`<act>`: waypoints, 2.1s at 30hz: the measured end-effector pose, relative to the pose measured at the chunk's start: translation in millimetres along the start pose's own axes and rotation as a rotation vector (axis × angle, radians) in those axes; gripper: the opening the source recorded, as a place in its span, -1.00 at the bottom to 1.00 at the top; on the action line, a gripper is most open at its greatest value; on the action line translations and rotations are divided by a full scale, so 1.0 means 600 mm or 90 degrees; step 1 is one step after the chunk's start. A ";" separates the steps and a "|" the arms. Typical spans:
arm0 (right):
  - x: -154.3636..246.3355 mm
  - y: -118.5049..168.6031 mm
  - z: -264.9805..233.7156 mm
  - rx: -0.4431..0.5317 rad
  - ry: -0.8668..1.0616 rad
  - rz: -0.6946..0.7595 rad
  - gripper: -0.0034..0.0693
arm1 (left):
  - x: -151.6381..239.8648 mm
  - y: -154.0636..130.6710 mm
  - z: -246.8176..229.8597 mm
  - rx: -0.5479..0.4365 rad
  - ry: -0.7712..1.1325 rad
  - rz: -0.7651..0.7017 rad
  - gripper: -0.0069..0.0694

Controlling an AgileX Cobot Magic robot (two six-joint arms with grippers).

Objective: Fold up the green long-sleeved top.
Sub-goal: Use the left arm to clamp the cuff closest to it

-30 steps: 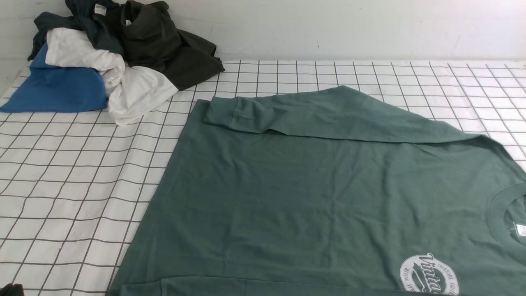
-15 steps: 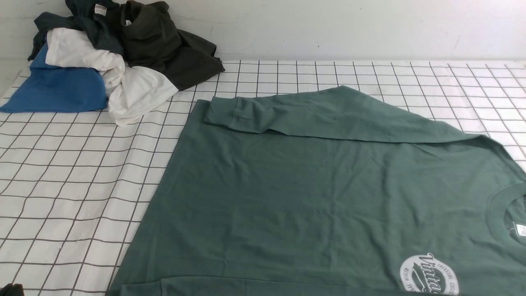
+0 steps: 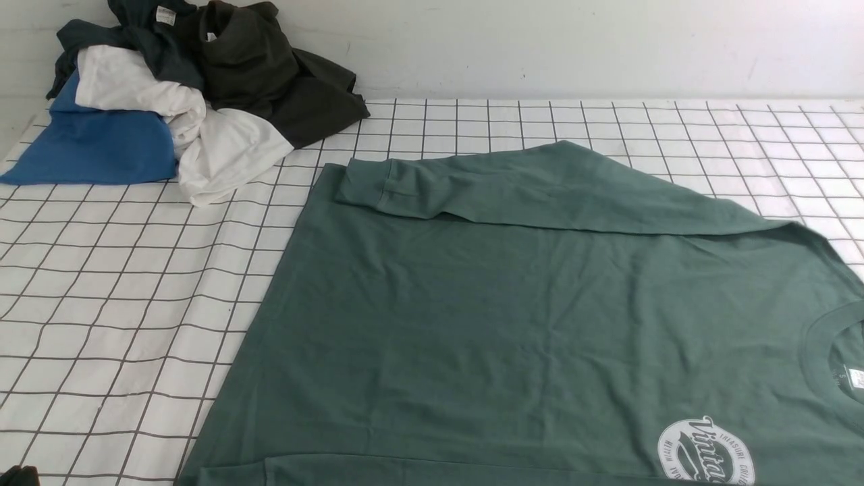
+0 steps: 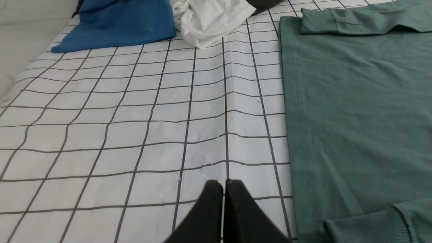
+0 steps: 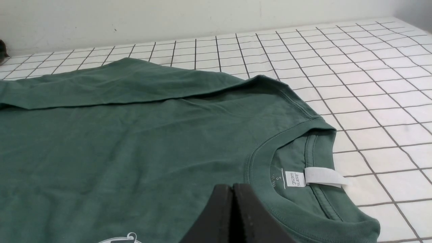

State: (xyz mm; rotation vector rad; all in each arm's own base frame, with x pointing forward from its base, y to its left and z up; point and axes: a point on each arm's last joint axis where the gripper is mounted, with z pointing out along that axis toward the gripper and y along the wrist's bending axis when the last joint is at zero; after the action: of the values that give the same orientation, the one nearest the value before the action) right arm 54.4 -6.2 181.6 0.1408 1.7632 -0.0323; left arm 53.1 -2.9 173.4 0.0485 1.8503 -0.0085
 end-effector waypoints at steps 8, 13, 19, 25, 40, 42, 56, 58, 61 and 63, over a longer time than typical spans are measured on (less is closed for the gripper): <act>0.000 0.000 0.000 -0.001 0.000 0.019 -0.95 | 0.000 0.000 0.000 0.000 0.000 0.000 -0.84; 0.000 0.000 0.000 -0.001 0.000 0.020 -0.95 | 0.000 0.000 0.000 0.000 -0.001 0.000 -0.84; 0.000 0.000 0.000 -0.002 0.000 0.023 -0.95 | -0.001 -0.006 0.000 0.023 -0.003 -0.096 -0.84; 0.000 0.004 0.000 -0.018 0.000 0.081 -0.95 | -0.012 -0.028 -0.003 0.135 0.002 -0.533 -0.84; -0.013 0.033 -0.004 -0.161 0.022 0.688 -0.95 | -0.032 -0.047 -0.013 0.246 -0.002 -0.644 -0.84; -0.013 0.033 -0.004 -0.161 0.019 0.670 -0.95 | -0.045 -0.051 -0.020 0.261 -0.018 -0.560 -0.84; -0.168 0.037 -0.035 -0.141 -0.126 0.150 -0.95 | -0.211 -0.029 -0.018 0.155 0.162 -0.004 -0.84; -0.205 0.044 -0.022 -0.142 -0.072 0.059 -0.95 | -0.230 -0.016 0.000 0.116 0.278 0.031 -0.84; -0.243 0.052 0.000 -0.155 0.023 -0.022 -0.95 | -0.246 -0.007 0.020 0.084 0.374 0.047 -0.84; -0.270 0.066 0.034 -0.202 0.170 -0.065 -0.95 | -0.261 -0.011 0.049 0.081 0.453 0.067 -0.81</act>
State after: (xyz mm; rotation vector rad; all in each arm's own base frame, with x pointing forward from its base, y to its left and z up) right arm 109.5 18.8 338.2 -0.1829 2.0161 0.2002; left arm 124.1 -15.1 315.4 0.2662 2.5545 -0.0401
